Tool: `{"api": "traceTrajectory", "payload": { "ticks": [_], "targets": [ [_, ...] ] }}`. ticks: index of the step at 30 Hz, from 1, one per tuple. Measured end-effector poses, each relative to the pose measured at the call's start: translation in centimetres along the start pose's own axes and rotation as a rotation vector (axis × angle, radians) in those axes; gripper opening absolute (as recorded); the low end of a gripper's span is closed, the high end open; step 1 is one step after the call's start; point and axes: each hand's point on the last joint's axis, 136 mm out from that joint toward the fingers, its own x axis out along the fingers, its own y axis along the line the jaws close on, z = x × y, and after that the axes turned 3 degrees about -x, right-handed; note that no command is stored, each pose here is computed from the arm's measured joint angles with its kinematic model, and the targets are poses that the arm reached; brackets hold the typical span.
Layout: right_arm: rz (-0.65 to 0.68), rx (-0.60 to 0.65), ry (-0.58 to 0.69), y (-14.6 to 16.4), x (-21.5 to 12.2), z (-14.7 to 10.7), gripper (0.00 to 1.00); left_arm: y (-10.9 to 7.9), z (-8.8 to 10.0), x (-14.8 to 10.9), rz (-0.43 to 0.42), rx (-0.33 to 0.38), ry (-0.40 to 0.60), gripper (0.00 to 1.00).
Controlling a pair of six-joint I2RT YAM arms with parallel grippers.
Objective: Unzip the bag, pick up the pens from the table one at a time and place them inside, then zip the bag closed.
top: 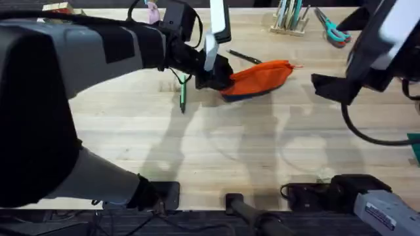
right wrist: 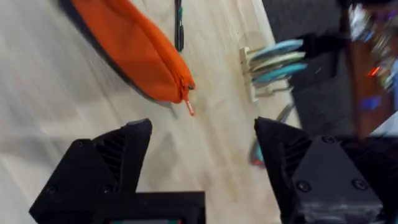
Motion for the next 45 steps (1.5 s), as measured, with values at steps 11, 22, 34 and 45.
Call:
{"api": "traceTrajectory", "payload": {
  "ticks": [11,22,34,45],
  "targets": [
    [0.037,-0.297,0.01,0.5,0.7,-0.4,0.997,0.0,0.0,0.0,0.0,0.0,0.0,0.042],
    [0.162,-0.289,0.034,3.1,0.8,-1.5,0.998,0.0,0.0,0.0,0.0,0.0,0.0,0.042],
    [0.283,-0.257,0.124,4.0,4.1,-4.1,0.997,0.0,0.0,0.0,0.0,0.0,0.0,0.042],
    [0.124,-0.086,0.201,-0.1,4.6,-6.7,0.996,0.0,0.0,0.0,0.0,0.0,0.0,0.042]
  ]
}}
